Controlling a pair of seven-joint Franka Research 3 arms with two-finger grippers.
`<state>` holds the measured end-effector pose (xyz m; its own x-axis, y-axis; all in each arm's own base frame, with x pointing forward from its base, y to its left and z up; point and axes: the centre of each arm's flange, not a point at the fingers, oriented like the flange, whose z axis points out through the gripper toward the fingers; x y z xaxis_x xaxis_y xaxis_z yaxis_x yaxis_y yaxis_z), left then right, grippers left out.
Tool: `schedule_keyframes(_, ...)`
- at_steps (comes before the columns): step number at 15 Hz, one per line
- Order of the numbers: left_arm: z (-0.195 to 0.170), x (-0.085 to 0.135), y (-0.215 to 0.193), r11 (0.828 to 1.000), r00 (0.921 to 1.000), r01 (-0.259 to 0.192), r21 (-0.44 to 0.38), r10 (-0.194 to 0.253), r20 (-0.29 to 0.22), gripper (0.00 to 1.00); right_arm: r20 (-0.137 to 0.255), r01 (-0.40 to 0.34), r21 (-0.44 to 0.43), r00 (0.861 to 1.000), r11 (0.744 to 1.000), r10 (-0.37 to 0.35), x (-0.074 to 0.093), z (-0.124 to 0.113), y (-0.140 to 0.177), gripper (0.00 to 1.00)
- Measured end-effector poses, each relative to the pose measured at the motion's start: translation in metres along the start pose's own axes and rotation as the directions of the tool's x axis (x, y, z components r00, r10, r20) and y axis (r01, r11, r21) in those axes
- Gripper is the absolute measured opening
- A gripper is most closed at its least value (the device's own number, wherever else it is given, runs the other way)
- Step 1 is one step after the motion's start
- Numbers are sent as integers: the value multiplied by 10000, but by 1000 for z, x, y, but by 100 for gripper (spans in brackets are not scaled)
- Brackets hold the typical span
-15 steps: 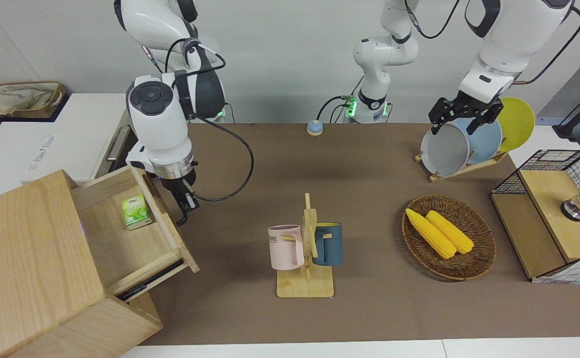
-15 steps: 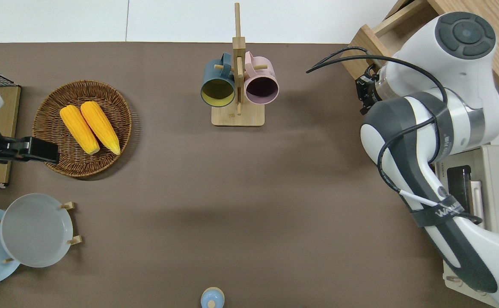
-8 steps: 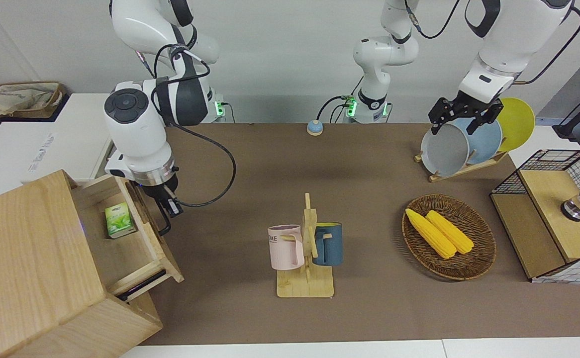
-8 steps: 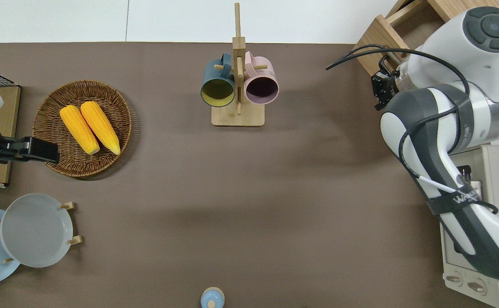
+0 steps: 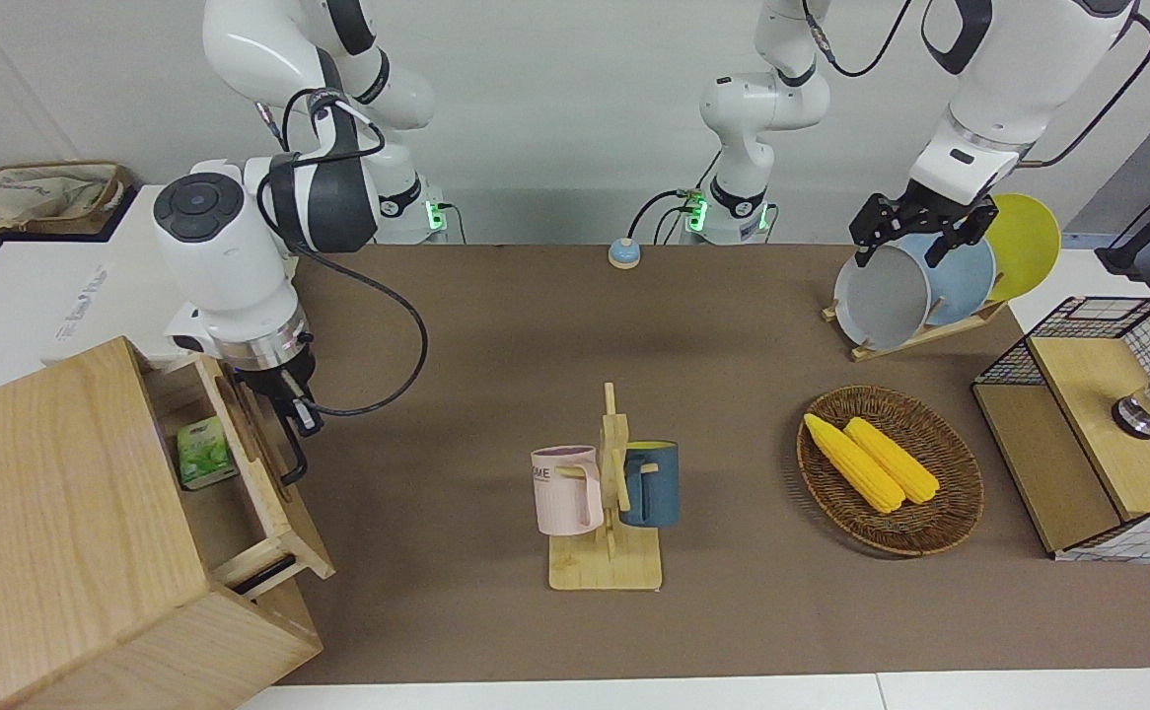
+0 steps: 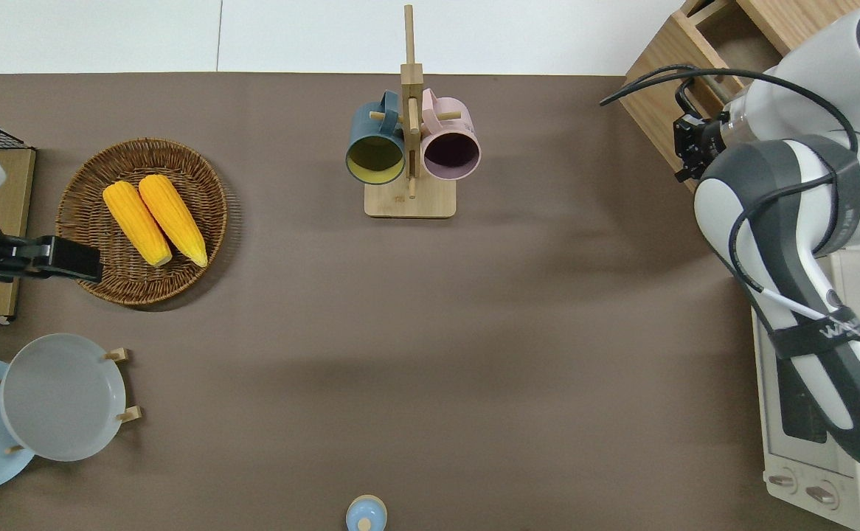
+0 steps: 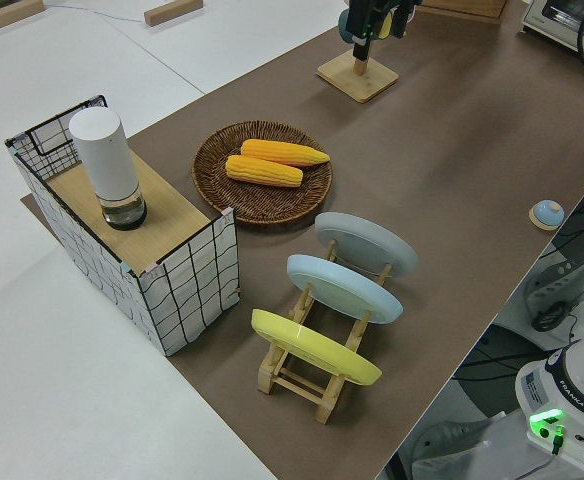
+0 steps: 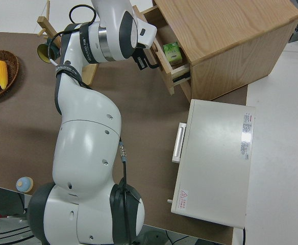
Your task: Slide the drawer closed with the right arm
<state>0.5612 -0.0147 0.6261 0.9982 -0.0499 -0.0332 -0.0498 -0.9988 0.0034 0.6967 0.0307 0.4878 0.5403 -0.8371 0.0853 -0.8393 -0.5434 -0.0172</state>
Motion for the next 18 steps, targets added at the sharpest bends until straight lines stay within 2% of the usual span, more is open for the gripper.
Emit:
schedule_keyframes(4,0,0,0,10000,10000,0,0,0,0,100,-188,-216,148,9996,9997,218,16,-4,6,1)
schedule_keyframes(7,0,0,0,10000,10000,0,0,0,0,100,-229,-268,207,9994,9994,273,22,-3,9,1)
schedule_keyframes(15,0,0,0,10000,10000,0,0,0,0,100,-293,-254,231,9992,9994,261,51,1,26,1)
schedule_keyframes(18,0,0,0,10000,10000,0,0,0,0,100,-289,-242,236,9993,9994,248,54,1,28,1)
